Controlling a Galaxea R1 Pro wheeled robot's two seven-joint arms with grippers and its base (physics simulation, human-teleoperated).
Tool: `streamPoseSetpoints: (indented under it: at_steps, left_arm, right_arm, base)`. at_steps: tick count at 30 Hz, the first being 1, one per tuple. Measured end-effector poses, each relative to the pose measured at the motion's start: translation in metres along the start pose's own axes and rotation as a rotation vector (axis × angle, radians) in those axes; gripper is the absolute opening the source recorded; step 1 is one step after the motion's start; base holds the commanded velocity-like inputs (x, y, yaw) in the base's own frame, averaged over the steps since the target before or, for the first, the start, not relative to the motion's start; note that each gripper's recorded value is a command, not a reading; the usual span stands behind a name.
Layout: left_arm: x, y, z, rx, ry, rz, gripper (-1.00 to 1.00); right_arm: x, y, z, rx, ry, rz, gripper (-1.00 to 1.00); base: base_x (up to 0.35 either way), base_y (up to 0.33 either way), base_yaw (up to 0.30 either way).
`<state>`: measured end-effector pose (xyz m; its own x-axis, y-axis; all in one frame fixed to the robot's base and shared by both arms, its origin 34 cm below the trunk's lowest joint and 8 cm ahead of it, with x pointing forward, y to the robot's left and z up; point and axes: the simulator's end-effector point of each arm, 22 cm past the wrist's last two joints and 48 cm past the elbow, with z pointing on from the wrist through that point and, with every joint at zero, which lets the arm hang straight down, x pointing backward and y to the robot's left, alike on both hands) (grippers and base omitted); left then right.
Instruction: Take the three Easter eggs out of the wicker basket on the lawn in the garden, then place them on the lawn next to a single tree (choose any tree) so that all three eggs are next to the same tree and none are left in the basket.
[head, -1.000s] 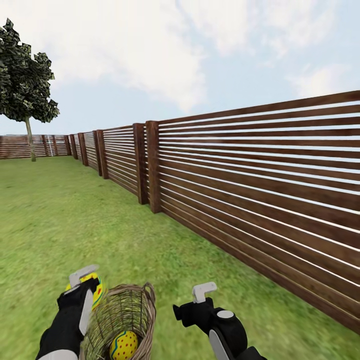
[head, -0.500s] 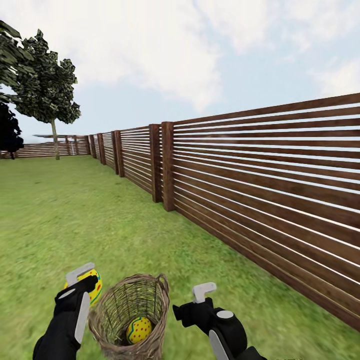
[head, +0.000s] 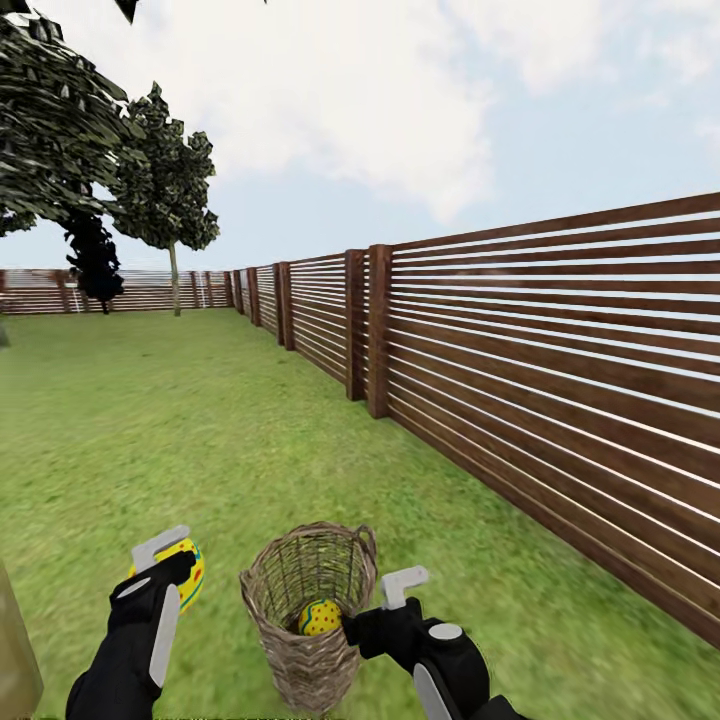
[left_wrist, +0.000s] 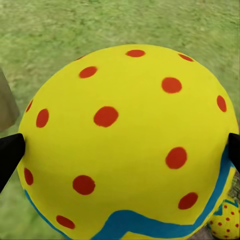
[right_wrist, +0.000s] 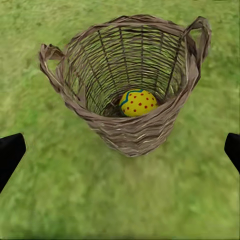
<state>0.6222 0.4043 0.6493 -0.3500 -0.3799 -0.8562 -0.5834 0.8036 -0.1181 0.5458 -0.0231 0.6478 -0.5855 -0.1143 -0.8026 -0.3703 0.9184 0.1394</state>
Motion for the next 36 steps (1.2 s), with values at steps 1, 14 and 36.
streamPoseSetpoints:
  at_steps: [1, 14, 36]
  left_arm:
    - [0.000, 0.000, 0.000, 0.000, 0.000, 0.000, -1.00]
    - [-0.001, -0.009, -0.002, 0.013, -0.007, 0.023, -1.00]
    - [0.003, -0.010, -0.001, 0.015, 0.003, 0.029, -1.00]
  right_arm:
    - [0.000, 0.005, 0.000, -0.007, 0.001, -0.007, 1.00]
    - [0.003, 0.017, 0.000, -0.025, 0.004, -0.035, 1.00]
    - [0.003, 0.017, 0.000, -0.025, 0.006, -0.036, 1.00]
  base:
    - [-0.008, 0.000, 0.062]
    - [-0.152, -0.066, 0.091]
    - [-0.150, -0.072, 0.116]
